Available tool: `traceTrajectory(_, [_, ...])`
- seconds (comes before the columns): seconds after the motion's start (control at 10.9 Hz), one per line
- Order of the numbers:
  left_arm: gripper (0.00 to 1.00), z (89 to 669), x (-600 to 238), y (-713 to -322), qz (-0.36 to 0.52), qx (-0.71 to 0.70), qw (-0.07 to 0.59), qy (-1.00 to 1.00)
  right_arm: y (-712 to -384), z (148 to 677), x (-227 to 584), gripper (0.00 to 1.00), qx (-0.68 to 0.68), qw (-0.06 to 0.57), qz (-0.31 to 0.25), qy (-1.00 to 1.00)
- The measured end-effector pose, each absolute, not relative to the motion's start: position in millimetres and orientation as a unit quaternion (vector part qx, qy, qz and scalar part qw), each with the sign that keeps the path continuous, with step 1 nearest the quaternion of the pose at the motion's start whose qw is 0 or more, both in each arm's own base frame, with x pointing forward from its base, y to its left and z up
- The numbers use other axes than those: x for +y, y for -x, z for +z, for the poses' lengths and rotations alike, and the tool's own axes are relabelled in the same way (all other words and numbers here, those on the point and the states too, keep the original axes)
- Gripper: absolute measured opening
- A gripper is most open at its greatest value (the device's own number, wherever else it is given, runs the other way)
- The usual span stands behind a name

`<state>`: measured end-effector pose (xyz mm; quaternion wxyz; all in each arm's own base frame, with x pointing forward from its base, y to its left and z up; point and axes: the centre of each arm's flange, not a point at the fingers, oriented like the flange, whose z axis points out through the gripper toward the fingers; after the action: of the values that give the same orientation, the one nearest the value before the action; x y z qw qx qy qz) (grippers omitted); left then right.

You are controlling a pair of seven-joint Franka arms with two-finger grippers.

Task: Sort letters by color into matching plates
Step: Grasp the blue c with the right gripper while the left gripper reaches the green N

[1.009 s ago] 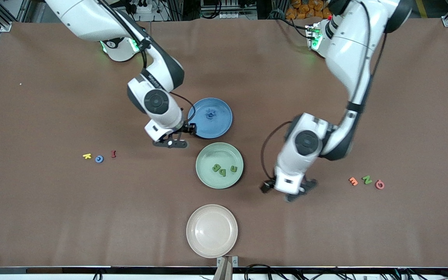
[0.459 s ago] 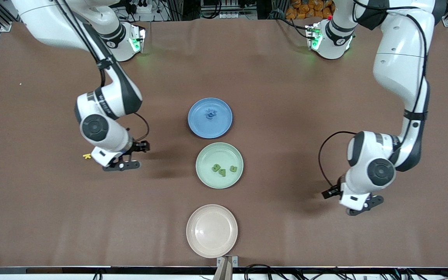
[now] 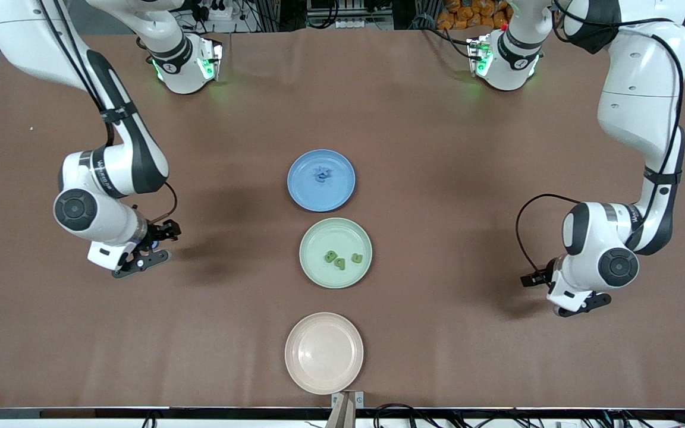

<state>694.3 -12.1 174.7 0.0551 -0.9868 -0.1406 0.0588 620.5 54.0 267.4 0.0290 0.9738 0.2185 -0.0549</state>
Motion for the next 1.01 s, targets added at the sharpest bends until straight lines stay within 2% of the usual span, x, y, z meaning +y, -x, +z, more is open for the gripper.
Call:
traceTrajectory(0.46, [1.0, 192, 67, -687, 0.059, -0.121, 0.051, 0.99, -611, 226, 6, 0.8, 0.335, 0.017, -0.058, -0.94])
traceTrajectory(0.64, [1.0, 191, 71, -685, 0.061, -0.122, 0.05, 0.989, -605, 217, -3, 0.76, 0.368, 0.015, -0.055, -0.928])
traceTrajectory(1.01, [1.0, 173, 59, -679, 0.064, -0.111, 0.047, 0.991, -591, 198, -12, 0.75, 0.402, 0.018, -0.036, -0.915])
